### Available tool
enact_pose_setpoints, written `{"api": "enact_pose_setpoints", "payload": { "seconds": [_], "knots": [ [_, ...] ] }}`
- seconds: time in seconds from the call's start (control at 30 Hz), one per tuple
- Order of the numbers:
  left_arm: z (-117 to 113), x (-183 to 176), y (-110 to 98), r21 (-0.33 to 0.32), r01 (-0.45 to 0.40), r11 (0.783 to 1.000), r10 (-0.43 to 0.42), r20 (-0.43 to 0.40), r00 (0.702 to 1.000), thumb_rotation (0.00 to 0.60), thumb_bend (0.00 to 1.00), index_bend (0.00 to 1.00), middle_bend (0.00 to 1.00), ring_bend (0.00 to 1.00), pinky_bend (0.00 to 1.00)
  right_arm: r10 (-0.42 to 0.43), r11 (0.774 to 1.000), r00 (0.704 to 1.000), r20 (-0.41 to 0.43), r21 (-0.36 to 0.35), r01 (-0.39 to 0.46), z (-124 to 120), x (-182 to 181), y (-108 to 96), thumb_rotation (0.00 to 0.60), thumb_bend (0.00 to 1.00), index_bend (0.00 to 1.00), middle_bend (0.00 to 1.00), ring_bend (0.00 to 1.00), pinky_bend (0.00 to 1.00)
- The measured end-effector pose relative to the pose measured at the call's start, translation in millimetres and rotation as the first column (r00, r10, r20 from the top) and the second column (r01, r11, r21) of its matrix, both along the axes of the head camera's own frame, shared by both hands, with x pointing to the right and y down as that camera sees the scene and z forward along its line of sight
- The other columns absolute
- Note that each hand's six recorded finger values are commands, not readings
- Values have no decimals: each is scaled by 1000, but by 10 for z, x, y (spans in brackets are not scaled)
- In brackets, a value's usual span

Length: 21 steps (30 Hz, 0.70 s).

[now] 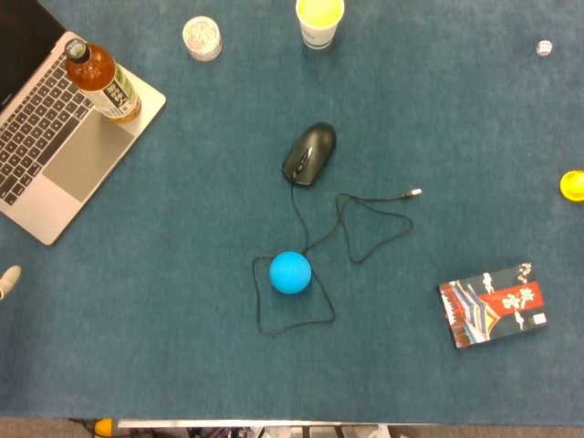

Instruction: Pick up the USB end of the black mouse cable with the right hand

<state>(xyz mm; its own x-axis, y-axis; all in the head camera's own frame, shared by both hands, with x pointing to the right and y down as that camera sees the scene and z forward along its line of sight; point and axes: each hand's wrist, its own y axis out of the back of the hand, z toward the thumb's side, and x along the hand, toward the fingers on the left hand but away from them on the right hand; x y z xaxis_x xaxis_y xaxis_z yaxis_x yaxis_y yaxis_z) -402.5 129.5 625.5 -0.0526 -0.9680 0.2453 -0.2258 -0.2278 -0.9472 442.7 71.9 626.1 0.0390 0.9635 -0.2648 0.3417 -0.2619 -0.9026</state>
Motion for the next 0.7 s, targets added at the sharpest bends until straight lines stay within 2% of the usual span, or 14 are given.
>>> {"api": "enact_pose_setpoints", "payload": {
  "seconds": [0.3, 0.53, 0.7],
  "knots": [
    [4, -54, 32, -1, 14, 1000, -14, 2, 1000, 600, 147, 238, 167, 158, 94, -74, 997, 995, -72, -13, 74, 19, -282, -312, 600, 252, 459, 317, 114, 99],
    [23, -79, 52, -7, 20, 1000, -20, -1, 1000, 600, 147, 239, 167, 158, 94, -157, 987, 982, -109, -45, 153, 81, -690, -625, 600, 251, 467, 313, 115, 99],
    [24, -99, 60, -4, 25, 1000, -25, -5, 1000, 600, 146, 239, 167, 158, 94, -226, 972, 967, -116, -96, 215, 238, -1016, -771, 600, 253, 476, 313, 114, 99]
  ]
}}
